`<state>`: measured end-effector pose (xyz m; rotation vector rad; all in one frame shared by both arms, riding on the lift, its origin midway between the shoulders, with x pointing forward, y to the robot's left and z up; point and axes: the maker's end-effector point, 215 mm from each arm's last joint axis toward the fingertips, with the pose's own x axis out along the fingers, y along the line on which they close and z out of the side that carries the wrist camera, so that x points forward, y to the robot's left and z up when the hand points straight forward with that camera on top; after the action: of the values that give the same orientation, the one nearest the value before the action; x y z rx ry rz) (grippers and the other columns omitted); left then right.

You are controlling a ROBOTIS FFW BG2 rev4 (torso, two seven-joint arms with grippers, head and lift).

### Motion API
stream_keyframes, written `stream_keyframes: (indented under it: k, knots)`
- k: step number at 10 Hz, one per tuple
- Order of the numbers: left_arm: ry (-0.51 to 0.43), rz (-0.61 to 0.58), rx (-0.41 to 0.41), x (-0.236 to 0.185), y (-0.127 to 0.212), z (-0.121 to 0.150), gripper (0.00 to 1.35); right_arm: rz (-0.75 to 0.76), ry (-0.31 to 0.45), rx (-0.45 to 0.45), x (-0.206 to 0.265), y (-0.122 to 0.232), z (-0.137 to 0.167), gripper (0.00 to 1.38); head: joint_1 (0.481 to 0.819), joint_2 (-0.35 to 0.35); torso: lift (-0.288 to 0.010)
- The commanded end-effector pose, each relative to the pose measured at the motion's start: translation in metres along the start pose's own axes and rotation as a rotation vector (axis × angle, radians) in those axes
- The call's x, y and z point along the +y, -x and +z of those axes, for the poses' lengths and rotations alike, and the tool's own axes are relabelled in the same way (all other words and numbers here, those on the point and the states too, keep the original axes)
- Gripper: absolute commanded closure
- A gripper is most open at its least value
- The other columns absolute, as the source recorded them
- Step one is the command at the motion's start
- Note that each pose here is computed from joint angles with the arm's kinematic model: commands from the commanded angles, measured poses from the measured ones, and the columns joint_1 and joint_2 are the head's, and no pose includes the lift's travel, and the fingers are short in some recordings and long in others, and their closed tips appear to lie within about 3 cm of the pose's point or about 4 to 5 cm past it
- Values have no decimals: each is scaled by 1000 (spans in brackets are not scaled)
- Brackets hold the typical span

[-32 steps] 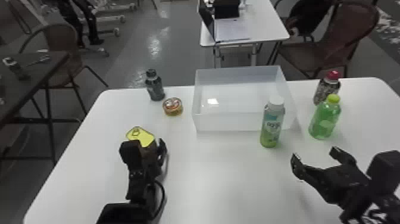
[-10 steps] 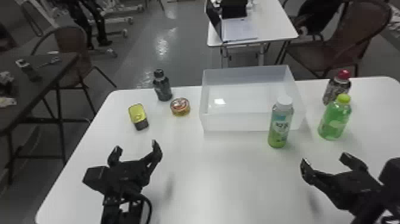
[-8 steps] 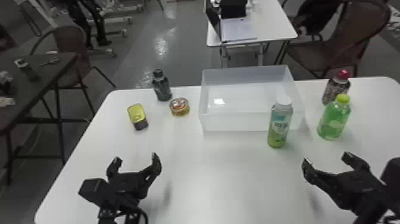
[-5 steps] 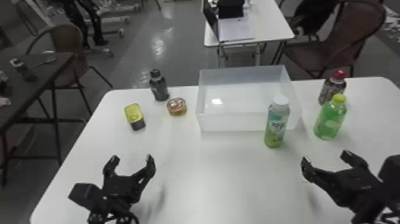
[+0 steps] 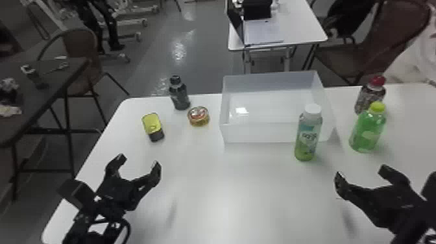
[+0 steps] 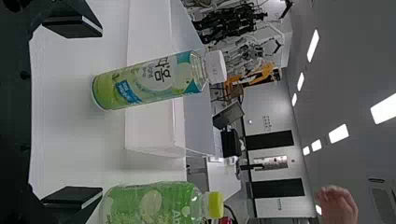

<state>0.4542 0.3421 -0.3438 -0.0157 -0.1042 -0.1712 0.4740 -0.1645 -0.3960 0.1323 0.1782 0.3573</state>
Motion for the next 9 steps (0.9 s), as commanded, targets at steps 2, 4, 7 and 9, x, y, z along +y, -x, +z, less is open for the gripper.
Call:
stream_keyframes:
  k: [2, 4, 7, 9]
  knots:
    - [-129, 190, -297, 116, 39, 153, 160, 3, -2, 8, 2, 0, -1, 101, 695, 226, -130]
    - [-248, 458, -490, 192, 125, 265, 160, 10, -6, 13, 6, -3, -2, 101, 695, 350, -130]
    - [-266, 734, -695, 232, 203, 318, 162, 17, -6, 10, 8, -7, 0, 101, 695, 350, -130]
    - [-318, 874, -847, 240, 257, 366, 162, 29, -19, 19, 14, -11, -3, 102, 687, 350, -130]
